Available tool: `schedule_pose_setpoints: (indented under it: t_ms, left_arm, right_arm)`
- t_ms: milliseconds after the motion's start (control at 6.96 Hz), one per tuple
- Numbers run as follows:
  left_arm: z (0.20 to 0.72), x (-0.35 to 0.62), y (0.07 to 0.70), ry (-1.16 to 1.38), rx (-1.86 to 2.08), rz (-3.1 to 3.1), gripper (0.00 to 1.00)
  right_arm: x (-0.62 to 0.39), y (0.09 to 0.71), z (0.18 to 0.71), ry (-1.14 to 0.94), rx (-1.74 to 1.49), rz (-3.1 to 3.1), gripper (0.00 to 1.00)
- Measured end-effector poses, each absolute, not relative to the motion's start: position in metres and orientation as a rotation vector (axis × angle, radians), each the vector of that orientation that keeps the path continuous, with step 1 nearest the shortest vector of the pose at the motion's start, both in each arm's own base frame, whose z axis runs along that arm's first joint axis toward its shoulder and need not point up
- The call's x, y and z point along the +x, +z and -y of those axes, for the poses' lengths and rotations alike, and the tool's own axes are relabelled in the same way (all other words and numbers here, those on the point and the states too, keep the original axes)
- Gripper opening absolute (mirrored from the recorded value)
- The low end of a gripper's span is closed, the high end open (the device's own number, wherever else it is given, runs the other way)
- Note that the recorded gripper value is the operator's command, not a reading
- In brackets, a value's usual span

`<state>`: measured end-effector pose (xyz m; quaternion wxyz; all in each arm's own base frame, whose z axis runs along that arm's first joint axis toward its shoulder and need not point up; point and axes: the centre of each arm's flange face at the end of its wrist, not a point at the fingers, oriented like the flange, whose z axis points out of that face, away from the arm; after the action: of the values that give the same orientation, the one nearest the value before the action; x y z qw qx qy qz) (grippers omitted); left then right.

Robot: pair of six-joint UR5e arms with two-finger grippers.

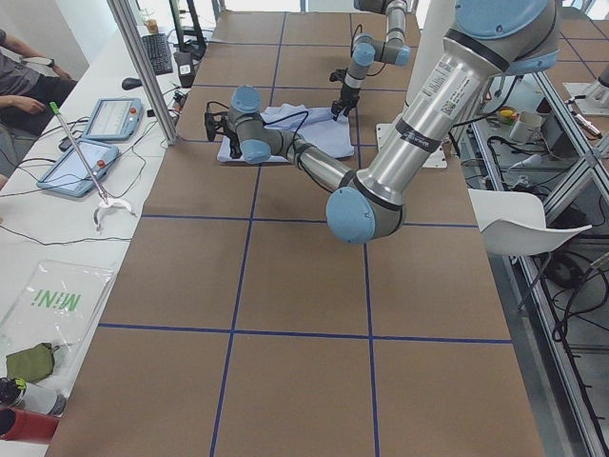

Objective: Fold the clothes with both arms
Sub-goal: 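Lower the right gripper to the shirt corner nearest the robot and grasp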

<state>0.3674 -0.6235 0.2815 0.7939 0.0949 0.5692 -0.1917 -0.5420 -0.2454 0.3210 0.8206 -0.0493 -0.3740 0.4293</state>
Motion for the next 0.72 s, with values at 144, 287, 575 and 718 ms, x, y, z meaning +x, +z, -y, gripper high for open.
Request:
schedule_pose_setpoints:
  t_ms: [144, 287, 575, 718]
  left_arm:
    - [0.624, 0.367, 0.282, -0.413, 0.204, -1.224, 0.76]
    - [0.624, 0.367, 0.282, -0.414, 0.204, -1.223, 0.76]
    - [0.623, 0.368, 0.282, -0.413, 0.204, -1.223, 0.76]
    - [0.623, 0.368, 0.282, -0.414, 0.204, -1.223, 0.76]
  right_arm:
    - [-0.542, 0.320, 0.245, 0.916, -0.108, 0.798, 0.00]
    - [-0.541, 0.318, 0.245, 0.914, -0.109, 0.801, 0.00]
    - [-0.534, 0.309, 0.245, 0.912, -0.118, 0.815, 0.00]
    - [-0.534, 0.308, 0.243, 0.912, -0.120, 0.815, 0.00]
